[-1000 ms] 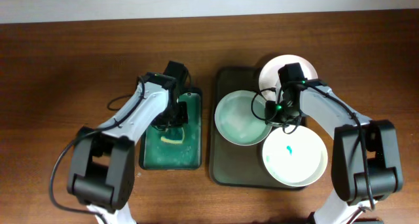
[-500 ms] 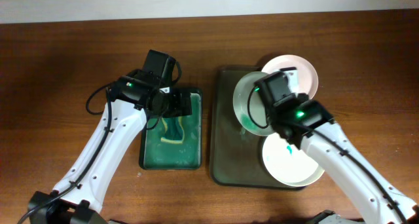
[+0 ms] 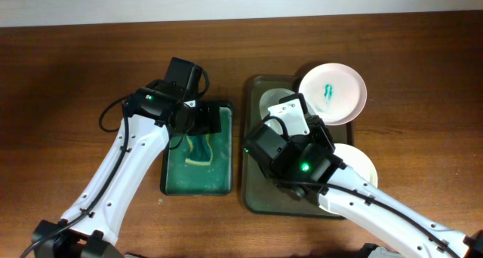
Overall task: Clean dirty plates on tray and stack at the side
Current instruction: 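Lift the cleaned plate with the right gripper and set it right of the tray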
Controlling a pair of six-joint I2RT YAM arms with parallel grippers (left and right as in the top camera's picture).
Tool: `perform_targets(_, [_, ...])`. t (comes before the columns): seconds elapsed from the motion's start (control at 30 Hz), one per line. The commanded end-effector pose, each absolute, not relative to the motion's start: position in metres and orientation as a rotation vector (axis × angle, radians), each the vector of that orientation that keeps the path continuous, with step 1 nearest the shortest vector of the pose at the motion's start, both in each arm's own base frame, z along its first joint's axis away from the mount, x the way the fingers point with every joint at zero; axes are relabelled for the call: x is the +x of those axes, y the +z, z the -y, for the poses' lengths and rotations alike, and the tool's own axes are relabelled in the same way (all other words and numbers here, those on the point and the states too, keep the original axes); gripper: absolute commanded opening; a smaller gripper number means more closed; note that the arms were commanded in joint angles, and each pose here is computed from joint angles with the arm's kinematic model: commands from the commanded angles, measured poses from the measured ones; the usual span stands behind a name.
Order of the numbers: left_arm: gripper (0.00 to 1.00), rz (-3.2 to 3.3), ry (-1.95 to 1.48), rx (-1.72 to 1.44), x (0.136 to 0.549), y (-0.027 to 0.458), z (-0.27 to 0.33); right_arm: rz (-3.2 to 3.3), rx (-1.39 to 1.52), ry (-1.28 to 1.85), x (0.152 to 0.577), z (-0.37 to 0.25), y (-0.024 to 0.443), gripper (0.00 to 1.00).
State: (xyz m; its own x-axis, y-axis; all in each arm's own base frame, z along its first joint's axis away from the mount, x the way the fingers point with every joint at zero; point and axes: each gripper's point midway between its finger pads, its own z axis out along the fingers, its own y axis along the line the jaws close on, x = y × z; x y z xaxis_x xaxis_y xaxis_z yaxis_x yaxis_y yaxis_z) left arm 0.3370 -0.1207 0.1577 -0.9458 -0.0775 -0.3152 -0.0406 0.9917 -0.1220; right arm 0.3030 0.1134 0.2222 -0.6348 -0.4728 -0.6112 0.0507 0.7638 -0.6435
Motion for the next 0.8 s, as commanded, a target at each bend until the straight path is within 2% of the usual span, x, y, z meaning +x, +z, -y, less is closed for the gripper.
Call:
perform_targets(0.0, [1.00,-2.788,-0.177,-0.090,0.3395,0.1663,0.1197,-2.072,-0.272,-0.834,0.3016,-0.1098,0.2363,0.04])
perform_targets(0.77, [0.99,-2.788,-0.177,-0.090,0.3395,0.1663,0.1197,-2.066,-0.236,-0.807,0.3033,-0.1113,0.2372,0.04])
